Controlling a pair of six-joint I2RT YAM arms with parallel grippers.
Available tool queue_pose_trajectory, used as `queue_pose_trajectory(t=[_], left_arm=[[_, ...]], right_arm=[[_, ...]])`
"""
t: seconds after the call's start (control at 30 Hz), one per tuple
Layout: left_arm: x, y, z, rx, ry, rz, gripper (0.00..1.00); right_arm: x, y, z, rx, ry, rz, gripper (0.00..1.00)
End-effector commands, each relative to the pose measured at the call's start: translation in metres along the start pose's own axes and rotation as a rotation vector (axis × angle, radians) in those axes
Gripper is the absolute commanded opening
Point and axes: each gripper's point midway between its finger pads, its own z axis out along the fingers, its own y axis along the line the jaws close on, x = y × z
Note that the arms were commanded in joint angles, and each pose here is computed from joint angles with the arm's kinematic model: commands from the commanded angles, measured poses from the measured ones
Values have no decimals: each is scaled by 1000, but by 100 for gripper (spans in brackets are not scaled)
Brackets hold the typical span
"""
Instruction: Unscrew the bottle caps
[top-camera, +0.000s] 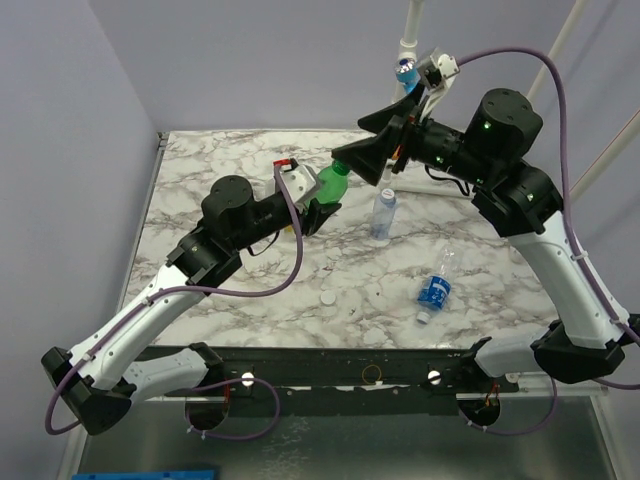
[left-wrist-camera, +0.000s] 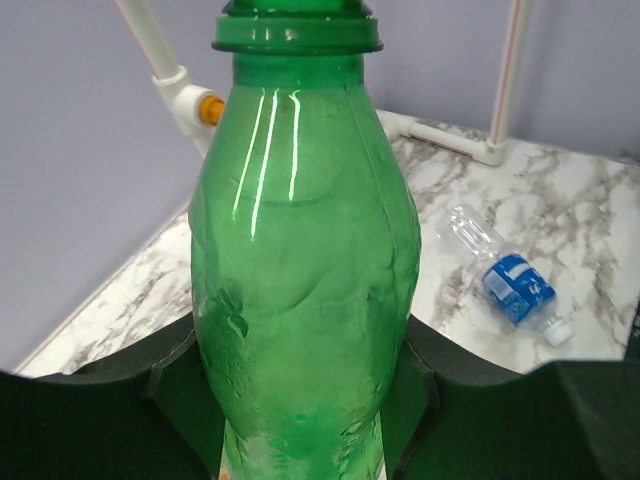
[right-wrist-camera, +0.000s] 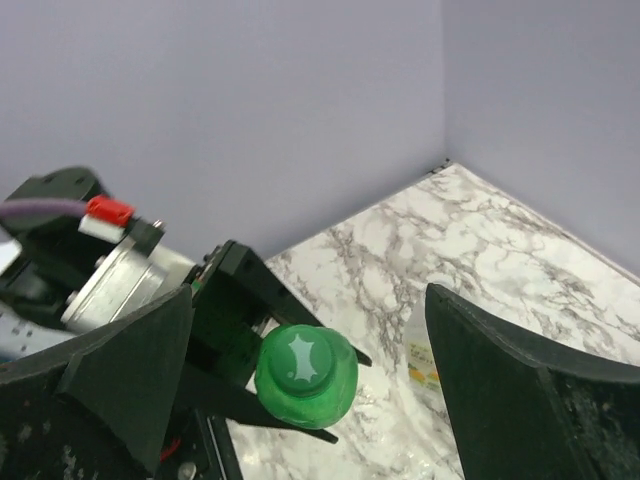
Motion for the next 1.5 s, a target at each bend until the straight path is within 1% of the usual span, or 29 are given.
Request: queue_pose_trajectory(t=[0.0, 0.27, 0.4, 0.43, 0.57, 0.67, 0.77, 0.8, 0.93, 1.03, 1.2, 1.27, 1.37, 1.47], left_arm=[[-16, 27, 2, -143, -66, 17, 0], [-16, 32, 4, -172, -66, -4, 0], [-13, 34, 6, -183, -54, -12, 0], [-11, 35, 6, -191, -48, -16, 0], [-4, 42, 10, -221, -13, -20, 0], [-3, 43, 12, -227, -9, -22, 0], [-3, 44, 14, -226, -8, -25, 0], [-3, 44, 15, -226, -7, -28, 0], [-7, 43, 15, -222, -18, -38, 0], [-11, 43, 15, -219, -28, -42, 0], [-19, 42, 12, -214, -45, -40, 0], [-20, 41, 11, -213, -50, -39, 0], [-21, 41, 9, -210, -51, -36, 0], [-23, 35, 7, -183, -55, -32, 0]], right_arm=[[-1, -31, 14, 169, -2, 108, 100], [12, -35, 31, 144, 27, 127, 82], [14, -31, 35, 111, 29, 132, 70], [14, -31, 36, 107, 30, 132, 69], [19, -30, 40, 87, 48, 131, 71], [23, -31, 41, 89, 55, 132, 73], [25, -31, 42, 88, 57, 133, 73], [25, -32, 41, 89, 58, 132, 72], [31, -34, 41, 101, 78, 136, 62], [33, -34, 42, 99, 86, 137, 57], [34, -36, 42, 108, 95, 137, 55], [32, -36, 42, 109, 93, 139, 45], [27, -34, 41, 105, 79, 139, 19], [21, -29, 38, 83, 65, 129, 5]])
